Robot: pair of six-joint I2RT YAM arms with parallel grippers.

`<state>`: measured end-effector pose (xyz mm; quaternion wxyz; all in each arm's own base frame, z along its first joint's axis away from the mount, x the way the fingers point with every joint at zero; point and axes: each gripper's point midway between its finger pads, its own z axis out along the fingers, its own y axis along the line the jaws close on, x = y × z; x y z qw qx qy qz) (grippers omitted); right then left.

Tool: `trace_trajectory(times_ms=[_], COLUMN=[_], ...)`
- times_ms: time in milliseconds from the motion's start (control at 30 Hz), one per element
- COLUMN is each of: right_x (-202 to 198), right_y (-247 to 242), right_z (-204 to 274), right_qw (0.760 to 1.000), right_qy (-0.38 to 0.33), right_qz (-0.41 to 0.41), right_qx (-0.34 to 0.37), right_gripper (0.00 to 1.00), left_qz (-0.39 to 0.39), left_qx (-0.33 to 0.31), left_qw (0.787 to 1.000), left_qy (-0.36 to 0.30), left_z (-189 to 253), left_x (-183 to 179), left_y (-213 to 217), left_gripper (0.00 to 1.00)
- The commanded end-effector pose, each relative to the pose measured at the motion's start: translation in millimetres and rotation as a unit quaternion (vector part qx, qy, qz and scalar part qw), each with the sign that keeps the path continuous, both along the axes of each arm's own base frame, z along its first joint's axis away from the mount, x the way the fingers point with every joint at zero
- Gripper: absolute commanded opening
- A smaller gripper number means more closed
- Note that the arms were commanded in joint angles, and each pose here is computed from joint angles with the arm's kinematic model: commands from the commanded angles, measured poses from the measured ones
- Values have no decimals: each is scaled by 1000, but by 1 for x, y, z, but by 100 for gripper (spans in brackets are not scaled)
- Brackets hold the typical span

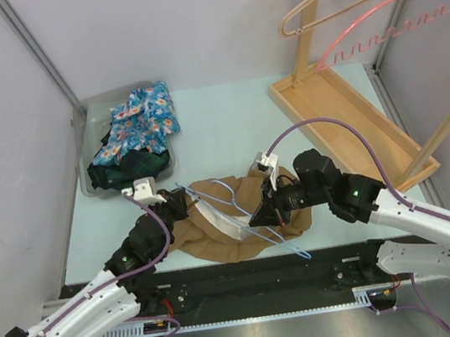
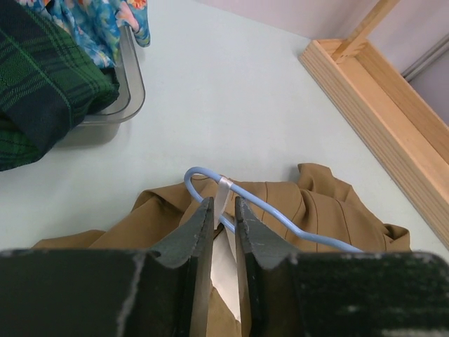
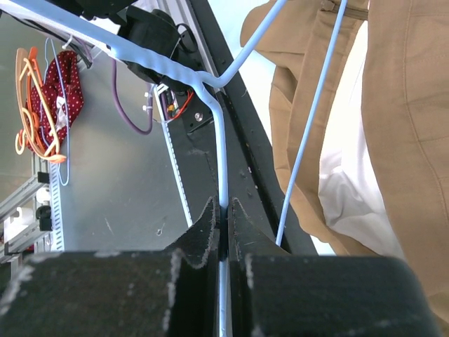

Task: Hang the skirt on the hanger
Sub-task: Place skirt on hanger

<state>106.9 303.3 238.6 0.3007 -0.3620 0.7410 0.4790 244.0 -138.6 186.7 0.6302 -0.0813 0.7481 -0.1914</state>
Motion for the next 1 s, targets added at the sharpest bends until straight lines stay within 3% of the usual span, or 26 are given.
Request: trace_trajectory(times_ms=[0, 333, 533, 967], right_x=[0, -1, -2, 8], right_y=[5, 7, 6, 9], right_z=[21, 21, 18, 12], right_qw=[999, 999, 999, 1000], right_qy=[-18, -11, -8, -11], right_qz=[10, 18, 19, 2], right_qx=[40, 42, 36, 27], right_gripper=[0, 0, 0, 0], left_qz=[-13, -23, -23, -49], left_qx=[-1, 12, 31, 41], left_qw=[1000, 1000, 999, 998], left_qy=[-18, -9, -12, -15], left_z=[11, 1, 5, 13], left_x=[1, 7, 15, 9], left_y=[-3, -14, -20, -23], left_gripper=[22, 15, 1, 0])
